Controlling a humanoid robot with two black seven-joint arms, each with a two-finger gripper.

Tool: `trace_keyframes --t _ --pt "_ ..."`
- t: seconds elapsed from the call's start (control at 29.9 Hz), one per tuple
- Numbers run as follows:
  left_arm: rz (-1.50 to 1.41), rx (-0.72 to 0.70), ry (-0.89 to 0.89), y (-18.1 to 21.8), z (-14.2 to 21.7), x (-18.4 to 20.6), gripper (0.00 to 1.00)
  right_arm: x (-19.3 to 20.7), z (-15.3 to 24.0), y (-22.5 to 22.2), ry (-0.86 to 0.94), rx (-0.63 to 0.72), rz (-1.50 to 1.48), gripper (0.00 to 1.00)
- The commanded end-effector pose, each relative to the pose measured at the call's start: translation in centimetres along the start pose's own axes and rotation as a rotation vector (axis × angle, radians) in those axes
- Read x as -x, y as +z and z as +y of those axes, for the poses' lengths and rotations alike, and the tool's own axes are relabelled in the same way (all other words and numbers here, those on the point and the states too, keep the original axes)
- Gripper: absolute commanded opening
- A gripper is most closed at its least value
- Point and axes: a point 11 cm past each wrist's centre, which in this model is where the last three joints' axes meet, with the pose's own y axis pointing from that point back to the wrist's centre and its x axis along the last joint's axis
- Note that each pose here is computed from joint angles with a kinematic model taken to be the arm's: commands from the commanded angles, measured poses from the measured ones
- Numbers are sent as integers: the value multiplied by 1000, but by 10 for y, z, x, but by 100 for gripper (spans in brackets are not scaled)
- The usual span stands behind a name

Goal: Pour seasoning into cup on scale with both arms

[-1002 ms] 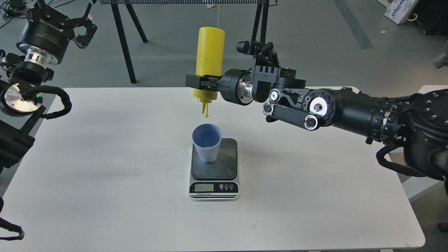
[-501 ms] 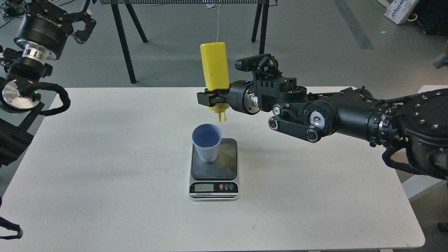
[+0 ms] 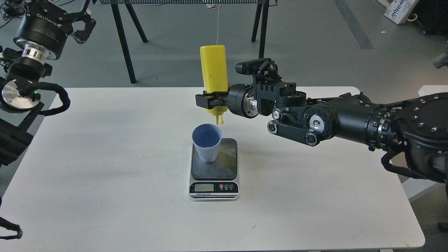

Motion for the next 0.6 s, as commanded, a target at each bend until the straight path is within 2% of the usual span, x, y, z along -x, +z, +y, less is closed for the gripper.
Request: trace_keyframes --t 0.0,0.3,0.43,0.57 --pt "-1 1 -1 1 0 0 100 5 0 3 -1 4 -7 34" --pt "-1 1 -1 1 0 0 100 0 -1 -4 38 -15 -47 34" --pt "-7 1 -5 4 0 0 100 -20 -1 -35 101 -115 -209 35" --pt "-17 1 -2 7 2 -3 100 -45 29 -11 194 -144 -494 35"
